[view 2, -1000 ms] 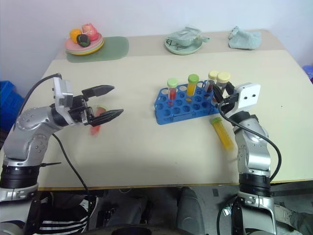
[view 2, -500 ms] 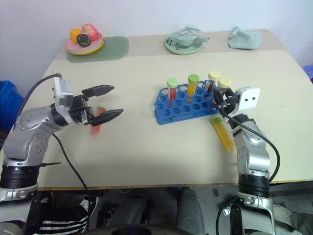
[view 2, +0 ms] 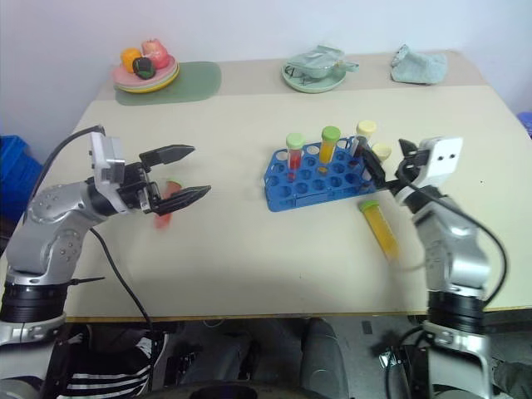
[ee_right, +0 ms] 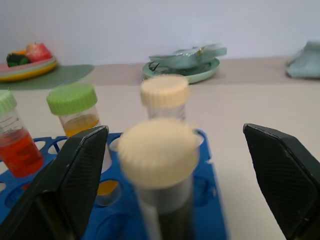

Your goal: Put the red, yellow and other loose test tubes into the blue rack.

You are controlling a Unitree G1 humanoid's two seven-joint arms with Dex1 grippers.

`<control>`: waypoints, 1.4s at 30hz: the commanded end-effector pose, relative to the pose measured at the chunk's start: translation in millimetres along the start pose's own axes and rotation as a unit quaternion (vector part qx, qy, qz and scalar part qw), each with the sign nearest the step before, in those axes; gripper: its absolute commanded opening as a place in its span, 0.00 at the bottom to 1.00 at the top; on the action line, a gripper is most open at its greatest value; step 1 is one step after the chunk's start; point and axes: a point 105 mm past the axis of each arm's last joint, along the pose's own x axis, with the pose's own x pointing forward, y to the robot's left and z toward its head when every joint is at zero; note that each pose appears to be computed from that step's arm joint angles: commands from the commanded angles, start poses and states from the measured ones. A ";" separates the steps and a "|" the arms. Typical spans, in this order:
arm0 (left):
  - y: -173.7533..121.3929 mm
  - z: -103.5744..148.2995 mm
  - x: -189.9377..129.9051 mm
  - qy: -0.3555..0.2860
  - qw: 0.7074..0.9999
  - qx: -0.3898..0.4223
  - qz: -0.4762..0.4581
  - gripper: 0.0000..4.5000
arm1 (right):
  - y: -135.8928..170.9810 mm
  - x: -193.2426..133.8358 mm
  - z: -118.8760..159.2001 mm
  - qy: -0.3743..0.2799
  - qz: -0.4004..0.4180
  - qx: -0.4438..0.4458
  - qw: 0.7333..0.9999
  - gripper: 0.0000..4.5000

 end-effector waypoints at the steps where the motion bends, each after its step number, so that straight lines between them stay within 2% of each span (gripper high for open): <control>1: -3.4 7.3 0.3 -0.016 1.000 0.020 0.000 1.00 | 2.7 -23.8 31.5 0.020 0.059 -0.027 0.998 0.99; 7: -6.2 0.9 6.2 -0.028 1.000 0.012 -0.004 1.00 | 8.8 -56.2 36.4 0.177 0.141 -0.042 0.973 0.99; 8: -6.2 0.5 6.8 -0.029 0.999 0.012 -0.004 1.00 | 8.8 -58.3 35.5 0.200 0.143 -0.038 0.969 0.99; 10: -6.8 0.0 9.8 -0.033 0.999 0.013 -0.007 1.00 | 3.5 -66.8 17.7 0.303 0.126 -0.077 0.942 0.99; 12: -7.2 -0.2 12.9 -0.036 0.999 0.012 -0.010 1.00 | -1.2 -67.3 15.5 0.350 0.100 -0.090 0.927 0.99; 15: -9.5 -2.5 16.1 -0.038 0.999 0.014 -0.015 1.00 | -2.6 -54.6 20.7 0.378 0.051 -0.061 0.922 0.99; 17: -11.9 -3.9 17.2 -0.040 0.999 0.012 -0.016 1.00 | 8.8 -50.4 17.4 0.405 0.059 -0.068 0.910 0.99; 23: -20.6 -7.7 14.9 -0.041 0.999 0.003 -0.007 1.00 | 17.4 -38.1 -3.9 0.466 0.009 -0.058 0.883 0.99; 32: -31.2 -7.8 6.0 -0.036 0.999 -0.004 0.018 1.00 | 8.2 -25.6 -24.4 0.492 -0.035 -0.023 0.870 0.99; 42: -36.4 -7.0 2.3 -0.033 0.999 -0.007 0.029 1.00 | 15.5 -24.9 -36.8 0.515 -0.025 0.010 0.857 0.99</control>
